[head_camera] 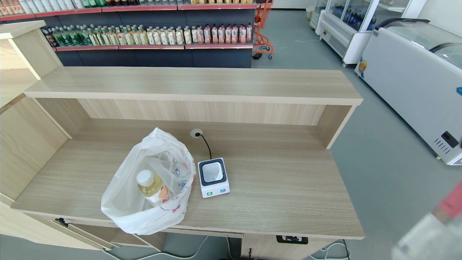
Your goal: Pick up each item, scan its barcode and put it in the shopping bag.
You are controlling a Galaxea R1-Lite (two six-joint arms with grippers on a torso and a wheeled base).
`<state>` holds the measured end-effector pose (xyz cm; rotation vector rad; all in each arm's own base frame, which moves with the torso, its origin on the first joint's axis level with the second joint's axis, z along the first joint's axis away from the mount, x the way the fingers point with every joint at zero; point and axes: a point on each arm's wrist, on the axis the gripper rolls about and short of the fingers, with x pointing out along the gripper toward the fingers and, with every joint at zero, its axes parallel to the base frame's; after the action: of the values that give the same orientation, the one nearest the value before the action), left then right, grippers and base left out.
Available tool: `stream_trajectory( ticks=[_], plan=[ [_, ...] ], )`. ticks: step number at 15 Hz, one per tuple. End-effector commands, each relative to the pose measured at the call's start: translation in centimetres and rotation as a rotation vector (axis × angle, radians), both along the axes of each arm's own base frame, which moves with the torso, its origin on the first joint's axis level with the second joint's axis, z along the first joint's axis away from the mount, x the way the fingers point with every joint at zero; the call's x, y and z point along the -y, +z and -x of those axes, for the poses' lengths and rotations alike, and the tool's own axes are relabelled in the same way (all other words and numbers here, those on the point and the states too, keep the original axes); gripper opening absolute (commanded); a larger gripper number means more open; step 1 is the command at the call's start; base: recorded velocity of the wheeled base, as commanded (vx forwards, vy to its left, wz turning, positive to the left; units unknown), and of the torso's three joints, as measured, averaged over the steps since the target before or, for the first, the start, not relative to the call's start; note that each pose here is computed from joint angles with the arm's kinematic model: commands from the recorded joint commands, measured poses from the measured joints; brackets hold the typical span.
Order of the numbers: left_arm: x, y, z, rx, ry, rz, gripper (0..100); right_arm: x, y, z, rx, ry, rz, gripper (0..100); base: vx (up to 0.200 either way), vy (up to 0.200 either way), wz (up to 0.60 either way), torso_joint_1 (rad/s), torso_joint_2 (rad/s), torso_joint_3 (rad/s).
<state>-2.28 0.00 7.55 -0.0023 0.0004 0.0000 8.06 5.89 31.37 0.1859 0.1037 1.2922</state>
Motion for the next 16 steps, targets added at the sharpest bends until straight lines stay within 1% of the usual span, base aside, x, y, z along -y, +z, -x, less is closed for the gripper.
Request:
stream_trajectory(
  ticks=[1, 2, 3, 4, 5, 7, 10, 13, 16],
  plan=[
    [0.0, 0.0, 0.0, 0.000, 0.000, 0.001, 100, -0.1, -2.2, -4.2, 0.062, -0.314, 0.149, 0, 0.000, 0.000, 0.00, 0.000, 0.00, 0.000],
    [0.0, 0.0, 0.0, 0.000, 0.000, 0.001, 100, 0.1, -3.8, -5.9, 0.152, -0.468, 0.290, 0, 0.000, 0.000, 0.00, 0.000, 0.00, 0.000],
    [0.0, 0.0, 0.0, 0.000, 0.000, 0.001, 100, 0.4, -4.5, -6.6, 0.208, -0.541, 0.373, 0, 0.000, 0.000, 0.00, 0.000, 0.00, 0.000],
    [0.0, 0.0, 0.0, 0.000, 0.000, 0.001, 100, 1.7, -5.9, -8.0, 0.289, -0.702, 0.544, 0, 0.000, 0.000, 0.00, 0.000, 0.00, 0.000],
    [0.0, 0.0, 0.0, 0.000, 0.000, 0.001, 100, 1.9, -6.6, -8.1, 0.317, -0.738, 0.609, 0, 0.000, 0.000, 0.00, 0.000, 0.00, 0.000],
    [0.0, 0.0, 0.0, 0.000, 0.000, 0.001, 100, 2.0, -8.1, -8.3, 0.340, -0.777, 0.701, 0, 0.000, 0.000, 0.00, 0.000, 0.00, 0.000],
    [0.0, 0.0, 0.0, 0.000, 0.000, 0.001, 100, 2.1, -9.6, -8.3, 0.406, -0.767, 0.776, 0, 0.000, 0.000, 0.00, 0.000, 0.00, 0.000],
    [0.0, 0.0, 0.0, 0.000, 0.000, 0.001, 100, 3.1, -10.0, -8.5, 0.484, -0.781, 0.880, 0, 0.000, 0.000, 0.00, 0.000, 0.00, 0.000],
    [0.0, 0.0, 0.0, 0.000, 0.000, 0.001, 100, 3.1, -10.0, -8.2, 0.566, -0.763, 0.939, 0, 0.000, 0.000, 0.00, 0.000, 0.00, 0.000]
  ],
)
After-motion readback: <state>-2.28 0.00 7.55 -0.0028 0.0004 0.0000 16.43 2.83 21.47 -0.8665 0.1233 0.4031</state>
